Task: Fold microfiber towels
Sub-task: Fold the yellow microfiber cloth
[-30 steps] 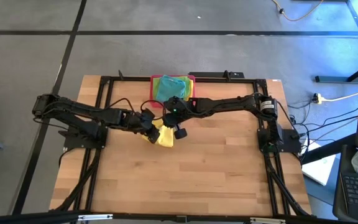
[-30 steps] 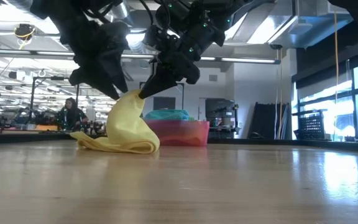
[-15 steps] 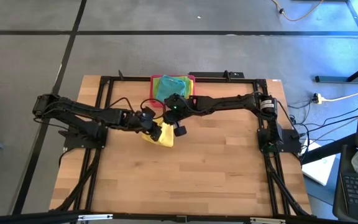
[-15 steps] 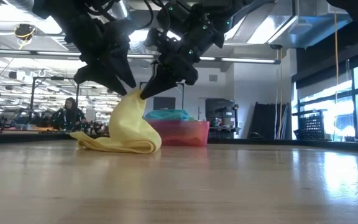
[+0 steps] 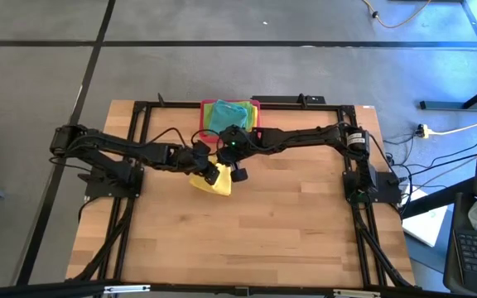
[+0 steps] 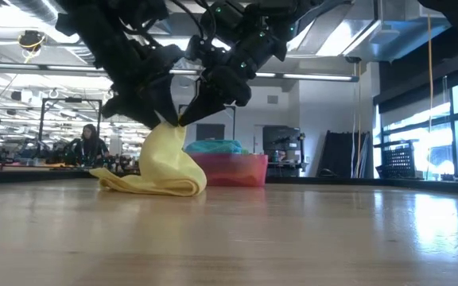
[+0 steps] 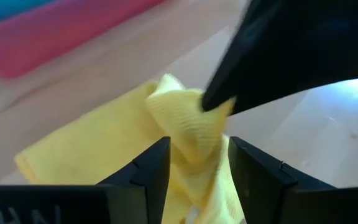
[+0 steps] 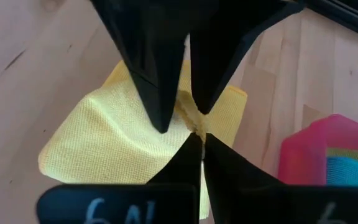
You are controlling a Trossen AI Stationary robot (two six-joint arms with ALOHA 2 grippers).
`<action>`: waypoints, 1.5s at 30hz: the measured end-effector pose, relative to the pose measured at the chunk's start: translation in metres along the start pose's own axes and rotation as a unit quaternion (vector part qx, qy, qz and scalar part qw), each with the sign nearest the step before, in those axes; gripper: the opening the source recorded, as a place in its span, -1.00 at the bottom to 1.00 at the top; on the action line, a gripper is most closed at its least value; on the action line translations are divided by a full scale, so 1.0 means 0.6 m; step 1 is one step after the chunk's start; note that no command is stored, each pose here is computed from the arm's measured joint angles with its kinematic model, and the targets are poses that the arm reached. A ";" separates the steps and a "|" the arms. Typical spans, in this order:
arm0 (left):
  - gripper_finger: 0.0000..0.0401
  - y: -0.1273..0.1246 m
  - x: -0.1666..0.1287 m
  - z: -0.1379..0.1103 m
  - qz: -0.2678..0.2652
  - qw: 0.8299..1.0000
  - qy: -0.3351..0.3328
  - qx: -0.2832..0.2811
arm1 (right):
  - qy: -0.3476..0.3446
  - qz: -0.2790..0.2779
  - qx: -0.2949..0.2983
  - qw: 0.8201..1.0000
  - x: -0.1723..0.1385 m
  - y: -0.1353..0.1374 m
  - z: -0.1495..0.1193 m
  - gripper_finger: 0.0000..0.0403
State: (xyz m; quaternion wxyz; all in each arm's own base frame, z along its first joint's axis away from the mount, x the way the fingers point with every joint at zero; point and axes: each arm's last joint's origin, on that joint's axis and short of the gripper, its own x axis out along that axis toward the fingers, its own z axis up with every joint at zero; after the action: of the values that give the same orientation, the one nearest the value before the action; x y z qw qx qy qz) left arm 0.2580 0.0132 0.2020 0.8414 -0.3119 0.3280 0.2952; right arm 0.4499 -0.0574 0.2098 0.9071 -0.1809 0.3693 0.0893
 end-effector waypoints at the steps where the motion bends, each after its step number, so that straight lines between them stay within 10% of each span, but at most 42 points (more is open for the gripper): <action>1: -0.23 0.001 0.002 -0.001 0.003 1.000 0.005 -0.006 | 0.001 0.000 0.000 1.000 0.000 0.000 0.000 -0.92; 8: -0.33 0.002 0.006 -0.003 0.008 1.000 0.008 -0.021 | 0.001 0.001 0.000 1.000 0.000 0.000 0.000 -0.92; 14: -0.93 0.001 0.006 -0.005 -0.003 1.000 0.023 -0.016 | 0.000 0.003 0.000 1.000 0.000 0.001 0.000 -0.92; 45: -1.00 0.064 -0.053 0.011 0.049 0.994 0.090 -0.047 | 0.071 0.009 0.069 0.995 -0.004 -0.006 -0.030 -0.72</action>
State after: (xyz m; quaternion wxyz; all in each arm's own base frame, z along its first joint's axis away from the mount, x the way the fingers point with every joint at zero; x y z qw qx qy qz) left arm 0.2139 0.0330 0.2166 0.7774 -0.3601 0.4032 0.3216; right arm 0.4380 -0.0679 0.2007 0.8880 -0.1204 0.4400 0.0587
